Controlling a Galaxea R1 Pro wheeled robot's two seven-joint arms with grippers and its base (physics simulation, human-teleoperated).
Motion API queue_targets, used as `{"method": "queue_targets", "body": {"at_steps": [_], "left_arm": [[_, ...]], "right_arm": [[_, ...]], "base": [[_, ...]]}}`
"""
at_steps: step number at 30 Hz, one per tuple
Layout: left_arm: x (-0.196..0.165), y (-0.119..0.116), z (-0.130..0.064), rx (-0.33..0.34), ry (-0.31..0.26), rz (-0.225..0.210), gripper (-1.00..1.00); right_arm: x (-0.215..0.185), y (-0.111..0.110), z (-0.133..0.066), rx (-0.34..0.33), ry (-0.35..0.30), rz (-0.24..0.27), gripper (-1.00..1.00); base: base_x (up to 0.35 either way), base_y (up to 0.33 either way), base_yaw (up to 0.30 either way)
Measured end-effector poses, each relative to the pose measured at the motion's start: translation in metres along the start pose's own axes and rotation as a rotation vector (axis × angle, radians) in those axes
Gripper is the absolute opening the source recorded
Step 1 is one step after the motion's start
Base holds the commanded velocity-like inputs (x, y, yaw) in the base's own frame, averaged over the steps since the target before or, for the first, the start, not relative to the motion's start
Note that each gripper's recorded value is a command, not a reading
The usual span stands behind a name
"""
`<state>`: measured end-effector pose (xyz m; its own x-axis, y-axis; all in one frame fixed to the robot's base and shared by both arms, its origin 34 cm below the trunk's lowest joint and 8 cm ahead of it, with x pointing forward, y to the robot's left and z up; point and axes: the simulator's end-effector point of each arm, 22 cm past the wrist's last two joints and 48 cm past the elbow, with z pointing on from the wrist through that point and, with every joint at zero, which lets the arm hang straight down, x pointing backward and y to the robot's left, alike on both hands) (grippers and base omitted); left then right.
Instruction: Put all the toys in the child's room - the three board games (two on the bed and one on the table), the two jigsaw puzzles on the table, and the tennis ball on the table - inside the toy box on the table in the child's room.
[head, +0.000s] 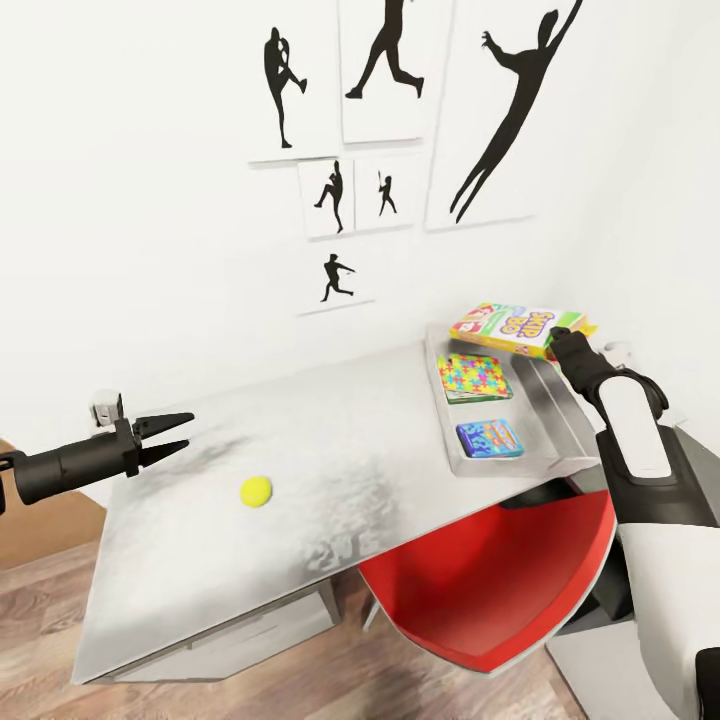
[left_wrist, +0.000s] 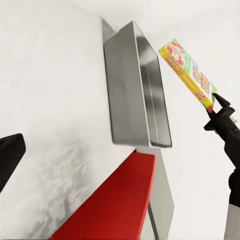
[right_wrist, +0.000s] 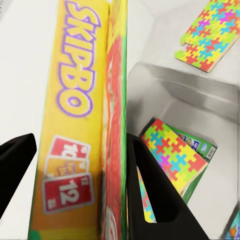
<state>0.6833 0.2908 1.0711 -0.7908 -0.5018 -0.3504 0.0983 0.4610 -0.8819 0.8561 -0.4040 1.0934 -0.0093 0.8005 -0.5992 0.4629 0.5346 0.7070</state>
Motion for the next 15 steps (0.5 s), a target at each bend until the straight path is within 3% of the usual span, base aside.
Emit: {"method": "queue_targets", "body": {"at_steps": [15], "left_arm": [[0.0004,0.0001,-0.0001,0.000,0.001,0.000,1.00]], "right_arm": [[0.0006,-0.0019,0.0006,0.005,0.001,-0.001,-1.00]], "base": [[-0.043,0.039,0.000]]}}
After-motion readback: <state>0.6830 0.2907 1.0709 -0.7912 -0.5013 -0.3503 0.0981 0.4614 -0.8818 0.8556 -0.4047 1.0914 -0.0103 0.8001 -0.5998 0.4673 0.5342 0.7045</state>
